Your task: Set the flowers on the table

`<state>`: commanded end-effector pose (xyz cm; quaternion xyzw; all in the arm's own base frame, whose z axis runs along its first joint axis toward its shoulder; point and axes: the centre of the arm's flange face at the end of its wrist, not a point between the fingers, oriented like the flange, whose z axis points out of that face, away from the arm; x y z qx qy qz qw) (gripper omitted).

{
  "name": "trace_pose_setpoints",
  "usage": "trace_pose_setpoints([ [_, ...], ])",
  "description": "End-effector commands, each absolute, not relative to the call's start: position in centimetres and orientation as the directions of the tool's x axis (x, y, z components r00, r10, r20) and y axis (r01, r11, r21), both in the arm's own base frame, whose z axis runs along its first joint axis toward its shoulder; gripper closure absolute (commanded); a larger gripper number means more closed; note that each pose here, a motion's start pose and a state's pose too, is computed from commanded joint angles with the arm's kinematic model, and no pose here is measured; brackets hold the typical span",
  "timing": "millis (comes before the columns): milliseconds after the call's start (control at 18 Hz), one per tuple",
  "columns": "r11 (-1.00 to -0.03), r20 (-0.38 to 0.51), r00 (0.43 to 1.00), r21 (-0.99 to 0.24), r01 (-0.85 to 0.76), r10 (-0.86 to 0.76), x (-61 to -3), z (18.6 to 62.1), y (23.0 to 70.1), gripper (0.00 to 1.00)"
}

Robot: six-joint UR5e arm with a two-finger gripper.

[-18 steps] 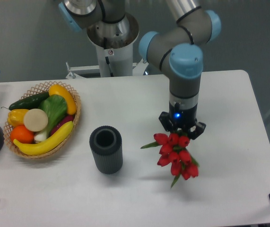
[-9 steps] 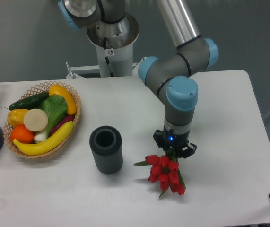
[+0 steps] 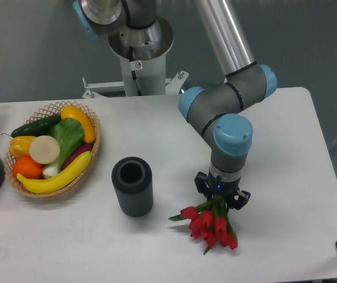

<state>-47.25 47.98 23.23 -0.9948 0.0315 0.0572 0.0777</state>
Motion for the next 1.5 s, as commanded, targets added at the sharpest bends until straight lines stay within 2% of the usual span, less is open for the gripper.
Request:
trace_pose_setpoints([
  [278, -0.977, -0.208, 0.978, -0.198, -0.074, -0.032, -46.6, 30.2, 47.1, 0.00],
  [444, -0.978, -0.288, 0.958, -0.201, -0.048, 0.012, -48.0, 35.7, 44.3, 0.00],
  [556, -0.983, -0.262, 0.965, -0.183, -0.031, 0.018, -48.1, 37.7, 42.8, 0.00],
  [667, -0.984, -0.247, 0.968, -0.153, -0.088, -0.048, -47.7, 40.0, 41.8, 0.00],
  [944, -0.970, -0.197, 0.957, -0.079, -0.230, -0.211, -47.8, 44.5, 34.3, 0.00],
  [1056, -0.958, -0.184, 0.950, -0.097, -0.272, -0.251, -47.6, 46.1, 30.7, 0.00],
  [1278, -0.944, -0.192, 0.941, -0.122, -0.306, -0.280, -47.6, 47.2, 25.7, 0.00],
  [1500, -0.933, -0.203, 0.930, -0.134, -0.335, -0.305, -47.2, 47.3, 23.8, 0.00],
])
